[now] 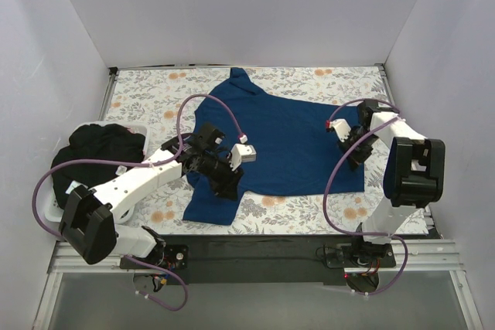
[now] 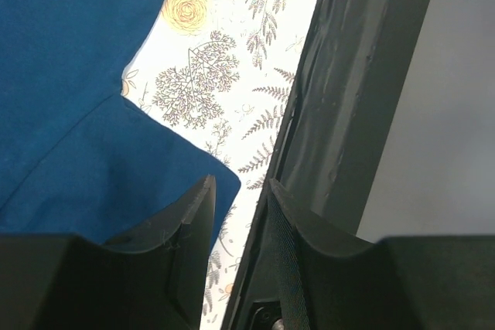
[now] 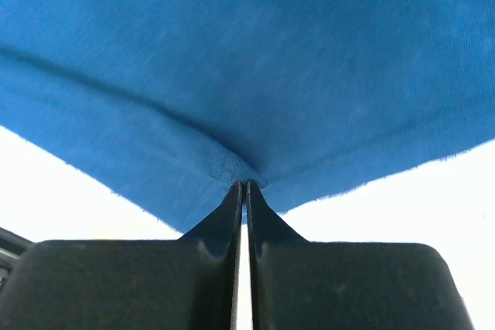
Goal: Fold and stack the t-shirts
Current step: Flatten the tshirt out
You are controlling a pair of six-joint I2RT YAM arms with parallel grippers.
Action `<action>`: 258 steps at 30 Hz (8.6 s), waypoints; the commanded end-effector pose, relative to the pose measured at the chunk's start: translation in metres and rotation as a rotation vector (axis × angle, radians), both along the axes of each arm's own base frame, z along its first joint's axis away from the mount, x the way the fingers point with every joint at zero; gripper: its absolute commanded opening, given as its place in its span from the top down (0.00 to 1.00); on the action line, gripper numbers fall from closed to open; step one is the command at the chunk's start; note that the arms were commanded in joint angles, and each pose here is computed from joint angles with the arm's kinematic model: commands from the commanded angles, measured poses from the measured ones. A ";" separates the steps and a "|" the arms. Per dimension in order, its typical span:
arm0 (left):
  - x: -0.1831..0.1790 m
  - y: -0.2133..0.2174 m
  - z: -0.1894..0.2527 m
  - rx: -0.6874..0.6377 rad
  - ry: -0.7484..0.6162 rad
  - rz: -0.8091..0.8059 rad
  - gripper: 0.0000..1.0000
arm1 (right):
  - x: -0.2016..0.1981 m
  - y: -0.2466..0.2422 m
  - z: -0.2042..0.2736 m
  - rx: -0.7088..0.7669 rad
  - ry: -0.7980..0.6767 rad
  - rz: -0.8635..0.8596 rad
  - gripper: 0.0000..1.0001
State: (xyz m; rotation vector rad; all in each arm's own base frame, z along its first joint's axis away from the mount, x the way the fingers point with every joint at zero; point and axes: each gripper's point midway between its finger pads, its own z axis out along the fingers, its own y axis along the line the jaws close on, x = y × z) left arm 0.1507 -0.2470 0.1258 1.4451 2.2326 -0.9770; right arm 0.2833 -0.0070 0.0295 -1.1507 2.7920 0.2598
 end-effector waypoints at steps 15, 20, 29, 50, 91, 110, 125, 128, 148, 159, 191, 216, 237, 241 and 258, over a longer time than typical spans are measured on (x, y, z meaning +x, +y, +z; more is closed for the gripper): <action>0.047 0.023 0.024 -0.090 0.067 0.313 0.69 | -0.132 -0.040 0.021 -0.223 -0.051 0.426 0.78; 0.095 0.047 0.015 -0.012 0.007 0.528 0.69 | -0.116 -0.034 0.042 -0.207 -0.145 0.407 0.30; 0.181 0.079 -0.019 0.119 -0.002 0.750 0.70 | -0.041 0.003 0.060 0.005 -0.114 0.059 0.40; 0.101 0.141 -0.086 0.410 0.188 0.803 0.87 | 0.081 -0.039 -0.010 -0.225 -0.129 -0.101 0.43; -0.046 0.056 -0.111 0.687 0.062 -0.133 0.82 | 0.049 -0.008 0.054 -0.085 -0.170 -0.069 0.39; -0.020 -0.019 -0.036 0.378 -0.053 -0.150 0.80 | 0.044 -0.007 0.057 -0.080 -0.172 -0.056 0.39; -0.022 0.042 -0.116 0.694 -0.087 -0.177 0.76 | 0.045 -0.009 0.058 -0.087 -0.171 -0.066 0.39; -0.028 0.019 -0.107 0.633 -0.038 -0.212 0.78 | 0.045 -0.009 0.058 -0.088 -0.171 -0.066 0.39; 0.095 -0.013 0.019 0.140 -0.035 0.226 0.69 | 0.013 0.011 0.046 -0.001 -0.098 -0.058 0.39; 0.178 0.122 -0.061 0.363 -0.001 0.604 0.71 | -0.024 0.006 0.030 -0.041 -0.041 -0.074 0.39; 0.310 0.117 0.044 0.099 -0.188 0.779 0.62 | 0.120 0.040 0.112 0.108 -0.306 -0.052 0.42; 0.478 0.065 -0.041 -0.111 -0.298 0.860 0.59 | 0.222 0.026 0.037 0.054 -0.314 -0.188 0.46; 0.482 0.081 -0.075 -0.008 -0.306 0.943 0.50 | 0.211 0.029 0.024 0.065 -0.274 -0.172 0.46; 0.479 0.075 -0.075 -0.020 -0.295 0.919 0.63 | 0.210 0.028 0.025 0.063 -0.277 -0.169 0.46; 0.484 -0.007 0.011 -0.295 -0.471 0.697 1.00 | 0.211 0.029 0.027 0.067 -0.280 -0.167 0.46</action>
